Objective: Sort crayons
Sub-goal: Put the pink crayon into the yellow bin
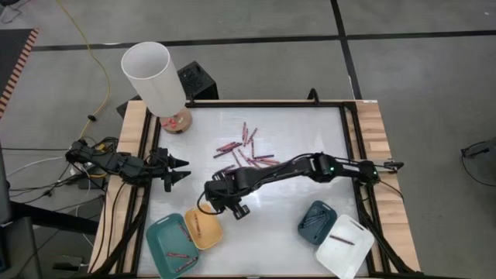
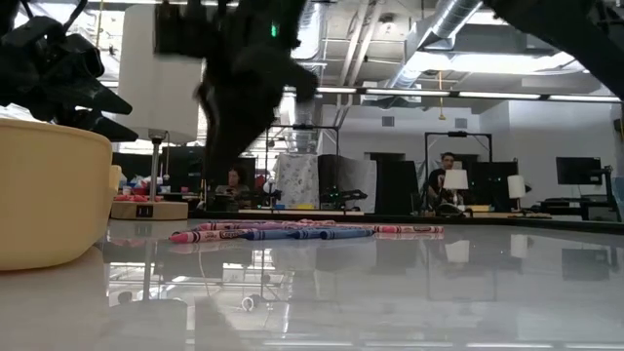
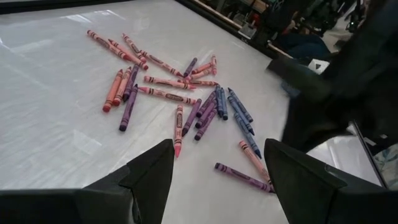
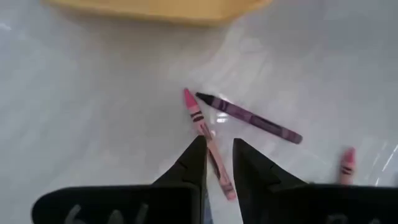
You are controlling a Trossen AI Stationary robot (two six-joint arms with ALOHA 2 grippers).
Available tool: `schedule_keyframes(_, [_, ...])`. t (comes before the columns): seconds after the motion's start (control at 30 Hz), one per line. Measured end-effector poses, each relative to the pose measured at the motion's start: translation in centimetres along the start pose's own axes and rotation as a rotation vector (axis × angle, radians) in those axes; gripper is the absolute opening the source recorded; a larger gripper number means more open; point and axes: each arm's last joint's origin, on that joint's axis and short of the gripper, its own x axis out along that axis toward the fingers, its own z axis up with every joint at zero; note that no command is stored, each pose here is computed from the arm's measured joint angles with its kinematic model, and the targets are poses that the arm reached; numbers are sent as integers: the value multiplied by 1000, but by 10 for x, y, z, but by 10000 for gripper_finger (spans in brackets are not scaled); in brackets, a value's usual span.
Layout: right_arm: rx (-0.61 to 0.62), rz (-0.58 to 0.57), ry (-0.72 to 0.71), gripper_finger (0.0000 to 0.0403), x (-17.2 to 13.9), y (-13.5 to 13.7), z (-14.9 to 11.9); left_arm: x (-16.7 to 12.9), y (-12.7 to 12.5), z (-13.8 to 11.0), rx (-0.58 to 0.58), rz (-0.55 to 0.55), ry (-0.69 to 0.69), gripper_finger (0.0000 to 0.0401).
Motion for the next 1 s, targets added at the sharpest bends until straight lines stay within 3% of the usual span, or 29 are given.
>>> schedule_keyframes(0.2, [-7, 30, 76, 72, 27, 0, -9, 0, 0, 0, 0, -1, 0, 240])
schedule_keyframes(0.37, [-3, 27, 64, 72, 22, -2, -8, 0, 0, 0, 0, -1, 0, 240])
schedule_keyframes(0.53, [-72, 38, 60, 78, 22, 3, -6, 0, 0, 0, 0, -1, 0, 240])
schedule_keyframes(0.7, [-135, 39, 37, 112, 33, 13, -1, 0, 0, 0, 0, -1, 0, 240])
schedule_keyframes(1.0, [-124, 33, 45, 168, 43, 15, -1, 0, 0, 0, 0, 0, 0, 240])
